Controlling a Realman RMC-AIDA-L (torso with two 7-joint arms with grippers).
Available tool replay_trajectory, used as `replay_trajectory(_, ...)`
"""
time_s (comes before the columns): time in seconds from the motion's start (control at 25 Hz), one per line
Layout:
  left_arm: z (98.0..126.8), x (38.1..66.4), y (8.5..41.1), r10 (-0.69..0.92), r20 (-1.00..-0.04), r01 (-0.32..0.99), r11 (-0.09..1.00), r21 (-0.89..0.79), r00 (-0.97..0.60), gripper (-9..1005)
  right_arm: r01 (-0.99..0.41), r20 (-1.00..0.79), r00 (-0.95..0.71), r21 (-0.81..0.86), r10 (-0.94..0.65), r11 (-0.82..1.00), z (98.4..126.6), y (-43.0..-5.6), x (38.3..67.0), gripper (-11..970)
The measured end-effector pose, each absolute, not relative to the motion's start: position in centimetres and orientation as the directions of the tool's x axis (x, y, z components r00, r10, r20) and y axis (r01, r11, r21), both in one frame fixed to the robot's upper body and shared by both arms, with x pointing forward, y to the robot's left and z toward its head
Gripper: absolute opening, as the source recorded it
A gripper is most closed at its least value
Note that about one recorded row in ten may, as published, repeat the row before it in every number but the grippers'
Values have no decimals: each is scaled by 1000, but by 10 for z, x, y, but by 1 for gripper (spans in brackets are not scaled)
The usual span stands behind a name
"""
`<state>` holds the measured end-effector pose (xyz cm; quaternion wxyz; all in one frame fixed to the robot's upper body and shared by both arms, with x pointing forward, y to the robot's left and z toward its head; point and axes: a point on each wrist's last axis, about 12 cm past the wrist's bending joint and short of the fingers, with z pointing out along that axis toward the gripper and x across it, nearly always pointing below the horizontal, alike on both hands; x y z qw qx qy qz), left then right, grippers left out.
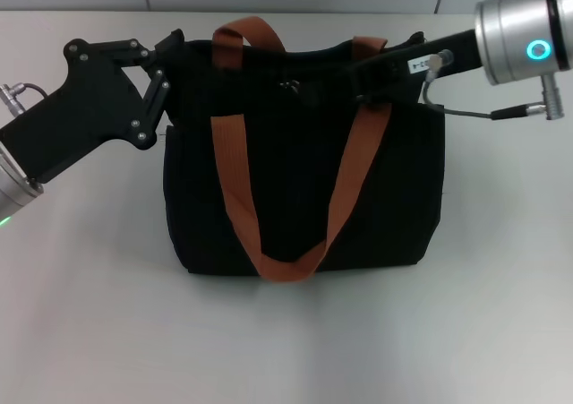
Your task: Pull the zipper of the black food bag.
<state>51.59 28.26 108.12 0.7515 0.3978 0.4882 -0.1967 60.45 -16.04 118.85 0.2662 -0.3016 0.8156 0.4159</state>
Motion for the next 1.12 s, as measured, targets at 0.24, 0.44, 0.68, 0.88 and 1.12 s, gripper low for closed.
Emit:
replay_trajectory(0.24,1081,517,283,99,-891,679,612,405,443,38,-701,-693,-678,511,-244,498,1189,-174,598,0)
replay_trajectory(0.44,1081,518,284,101,-891,675,617,405,443,38,-687,-690,-684,500,-238,528,1188,-187,592,0)
replay_trajectory(0.68,1082,519,284,103,-889,673,616,409,446,38,-673,-697,-684,489,-216,555,1191,-199,587,0)
replay_trajectory(0.88,1083,520,285,105,-889,671,618,410,446,38,-656,-697,-690,485,-197,578,1191,-210,585,0)
replay_trajectory(1.12,1083,520,286,106,-889,666,624,408,446,39,-643,-701,-692,486,-175,592,1193,-219,584,0)
